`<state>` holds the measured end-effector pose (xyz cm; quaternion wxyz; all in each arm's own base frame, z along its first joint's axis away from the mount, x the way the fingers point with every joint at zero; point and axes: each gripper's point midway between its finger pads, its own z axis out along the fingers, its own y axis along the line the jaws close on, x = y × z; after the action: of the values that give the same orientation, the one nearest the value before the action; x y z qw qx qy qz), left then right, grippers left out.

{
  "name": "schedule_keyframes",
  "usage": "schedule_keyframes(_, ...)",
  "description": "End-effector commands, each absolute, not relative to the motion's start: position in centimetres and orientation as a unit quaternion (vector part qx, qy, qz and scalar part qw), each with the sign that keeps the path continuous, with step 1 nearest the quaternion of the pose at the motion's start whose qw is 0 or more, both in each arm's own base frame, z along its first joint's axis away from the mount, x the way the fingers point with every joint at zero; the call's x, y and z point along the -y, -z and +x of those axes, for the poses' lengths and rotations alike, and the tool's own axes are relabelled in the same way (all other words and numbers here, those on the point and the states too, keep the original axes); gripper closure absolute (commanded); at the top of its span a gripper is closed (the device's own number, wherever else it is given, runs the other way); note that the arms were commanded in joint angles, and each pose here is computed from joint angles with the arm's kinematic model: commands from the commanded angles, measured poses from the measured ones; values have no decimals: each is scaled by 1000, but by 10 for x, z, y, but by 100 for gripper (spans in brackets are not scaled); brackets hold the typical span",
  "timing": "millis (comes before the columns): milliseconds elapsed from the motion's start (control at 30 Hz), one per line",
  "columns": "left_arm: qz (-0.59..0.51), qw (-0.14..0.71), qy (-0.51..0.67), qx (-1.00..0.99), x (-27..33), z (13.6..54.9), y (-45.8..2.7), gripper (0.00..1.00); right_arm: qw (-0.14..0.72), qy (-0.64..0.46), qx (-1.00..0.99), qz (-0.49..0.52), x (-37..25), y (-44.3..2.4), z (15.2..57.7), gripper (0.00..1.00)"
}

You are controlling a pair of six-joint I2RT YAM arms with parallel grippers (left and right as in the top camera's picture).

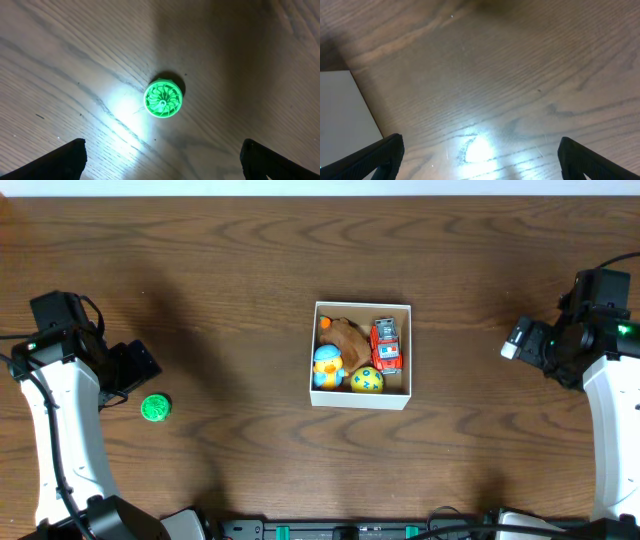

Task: Pack container
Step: 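Lower the left gripper onto the green spiky disc and grasp it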

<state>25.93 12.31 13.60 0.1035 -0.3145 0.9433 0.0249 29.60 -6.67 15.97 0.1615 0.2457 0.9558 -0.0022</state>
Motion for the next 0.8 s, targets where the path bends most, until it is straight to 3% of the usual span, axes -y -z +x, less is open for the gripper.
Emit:
schedule_keyframes(0,-300,105,-17,-948,-122,261,-135,2,158,-1,-955,249,67,-158,296,1)
schedule_keyframes(767,-300,-11,36,-953,-114,277,-23,2,158,-3,-956,248,66,-158,296,1)
